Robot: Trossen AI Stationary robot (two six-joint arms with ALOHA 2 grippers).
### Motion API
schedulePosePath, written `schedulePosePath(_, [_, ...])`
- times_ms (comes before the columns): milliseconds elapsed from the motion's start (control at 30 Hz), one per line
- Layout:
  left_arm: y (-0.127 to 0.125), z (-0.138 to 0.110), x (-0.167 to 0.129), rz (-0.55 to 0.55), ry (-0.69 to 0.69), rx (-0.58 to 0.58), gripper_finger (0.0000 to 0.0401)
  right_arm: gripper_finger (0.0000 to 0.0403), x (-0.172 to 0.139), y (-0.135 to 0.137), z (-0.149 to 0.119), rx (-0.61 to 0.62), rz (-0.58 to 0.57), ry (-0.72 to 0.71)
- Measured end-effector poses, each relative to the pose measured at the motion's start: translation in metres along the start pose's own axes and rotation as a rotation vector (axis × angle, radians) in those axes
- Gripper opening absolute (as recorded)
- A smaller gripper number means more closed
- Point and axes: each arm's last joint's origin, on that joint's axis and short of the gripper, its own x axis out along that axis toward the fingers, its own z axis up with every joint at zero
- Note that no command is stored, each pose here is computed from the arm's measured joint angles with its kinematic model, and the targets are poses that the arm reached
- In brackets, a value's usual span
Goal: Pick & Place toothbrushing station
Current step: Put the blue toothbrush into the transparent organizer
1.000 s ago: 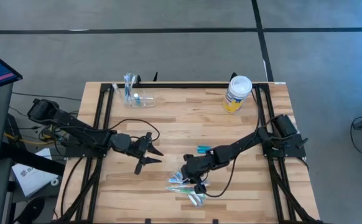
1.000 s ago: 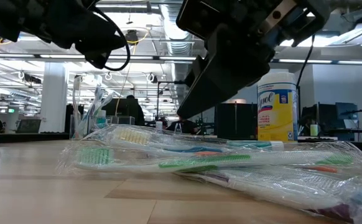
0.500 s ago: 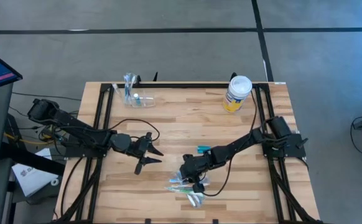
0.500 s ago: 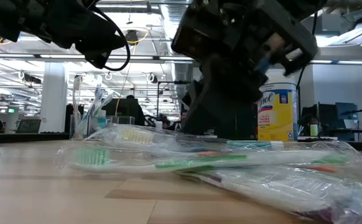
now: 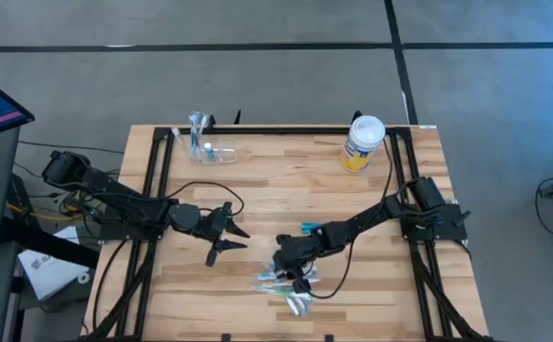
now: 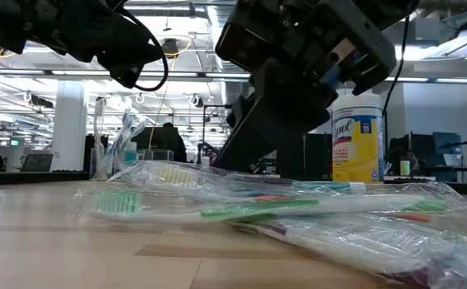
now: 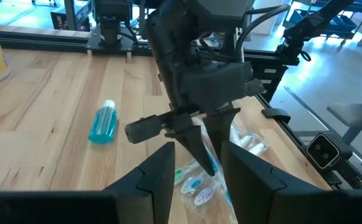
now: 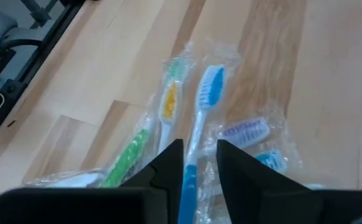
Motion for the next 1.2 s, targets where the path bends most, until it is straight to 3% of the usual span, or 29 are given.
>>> schedulePosePath(267, [0.0, 0.0, 0.0, 0.0, 0.0, 0.0, 0.0126, 0.0123, 0.0, -0.0005, -0.0008, 0.001, -0.021, 0.006])
schedulePosePath(767, [0.0, 0.0, 0.0, 0.0, 0.0, 0.0, 0.0126, 0.0119, 0.0, -0.0002, -0.0056, 0.007, -0.032, 0.055])
schedulePosePath(1033, [0.0, 0.0, 0.0, 0.0, 0.0, 0.0, 0.0126, 0.0085, -0.0001, -0.0005, -0.0074, 0.015, -0.034, 0.073])
schedulePosePath(1200, [0.0, 0.0001, 0.0, 0.0, -0.001, 0.0, 0.0126, 0.002, -0.0005, -0.0006, -0.0091, 0.019, -0.036, 0.092])
